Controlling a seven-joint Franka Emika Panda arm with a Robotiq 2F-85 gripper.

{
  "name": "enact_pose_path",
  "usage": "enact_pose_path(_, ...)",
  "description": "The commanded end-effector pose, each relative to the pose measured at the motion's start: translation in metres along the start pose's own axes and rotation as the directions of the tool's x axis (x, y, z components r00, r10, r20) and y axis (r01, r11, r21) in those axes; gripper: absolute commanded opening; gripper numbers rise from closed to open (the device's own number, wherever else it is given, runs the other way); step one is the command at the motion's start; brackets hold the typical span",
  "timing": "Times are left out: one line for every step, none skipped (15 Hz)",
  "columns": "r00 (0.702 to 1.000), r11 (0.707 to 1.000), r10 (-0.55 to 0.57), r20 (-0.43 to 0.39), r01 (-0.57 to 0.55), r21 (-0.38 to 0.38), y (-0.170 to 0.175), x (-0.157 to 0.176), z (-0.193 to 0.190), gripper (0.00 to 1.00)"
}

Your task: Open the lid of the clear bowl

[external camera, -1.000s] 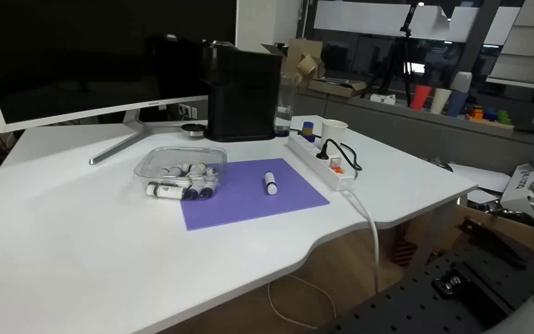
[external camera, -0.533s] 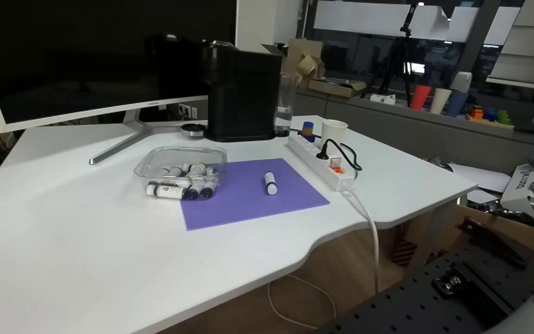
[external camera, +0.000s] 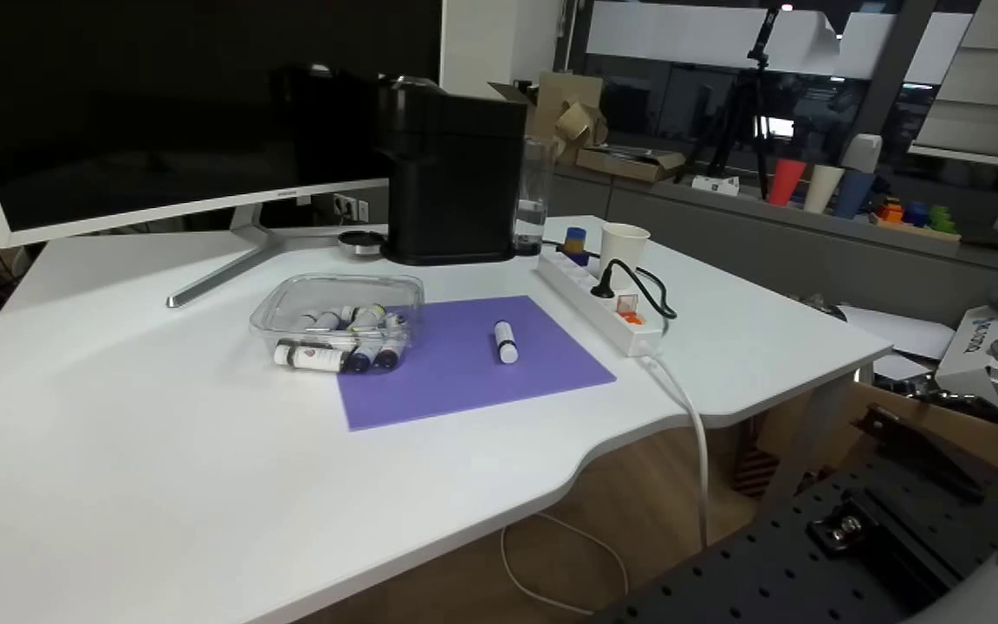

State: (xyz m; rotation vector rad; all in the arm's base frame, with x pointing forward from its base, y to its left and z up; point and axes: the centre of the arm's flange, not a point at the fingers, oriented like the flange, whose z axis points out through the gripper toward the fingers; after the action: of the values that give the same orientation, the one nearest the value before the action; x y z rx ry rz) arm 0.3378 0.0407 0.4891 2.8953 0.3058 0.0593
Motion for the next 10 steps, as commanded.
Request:
enact_pose_path(0.998, 0.996, -0.035, -0.054, 0.030, -0.082, -0.011, 0.024, 0.019, 1.00)
enact_pose_path(0.996, 0.993, -0.054, -0.070, 0.046, -0.109, -0.015, 0.032, 0.027, 1.00)
enact_pose_path(0.992, 0.986, -0.091, -0.092, 0.076, -0.148, -0.021, 0.044, 0.039, 1.00)
enact_pose_path(0.985, 0.978, -0.135, -0.110, 0.115, -0.175, -0.027, 0.053, 0.049, 1.00)
enact_pose_path(0.976, 0.967, -0.181, -0.120, 0.155, -0.202, -0.037, 0.063, 0.063, 1.00)
enact_pose_path(0.965, 0.954, -0.230, -0.128, 0.197, -0.227, -0.046, 0.071, 0.076, 1.00)
enact_pose_path(0.950, 0.939, -0.280, -0.136, 0.241, -0.247, -0.056, 0.079, 0.089, 1.00)
enact_pose_path(0.936, 0.924, -0.321, -0.142, 0.277, -0.262, -0.064, 0.086, 0.101, 1.00)
enact_pose_path(0.924, 0.912, -0.356, -0.140, 0.311, -0.268, -0.073, 0.092, 0.112, 1.00)
enact_pose_path(0.913, 0.900, -0.385, -0.135, 0.339, -0.273, -0.081, 0.098, 0.123, 1.00)
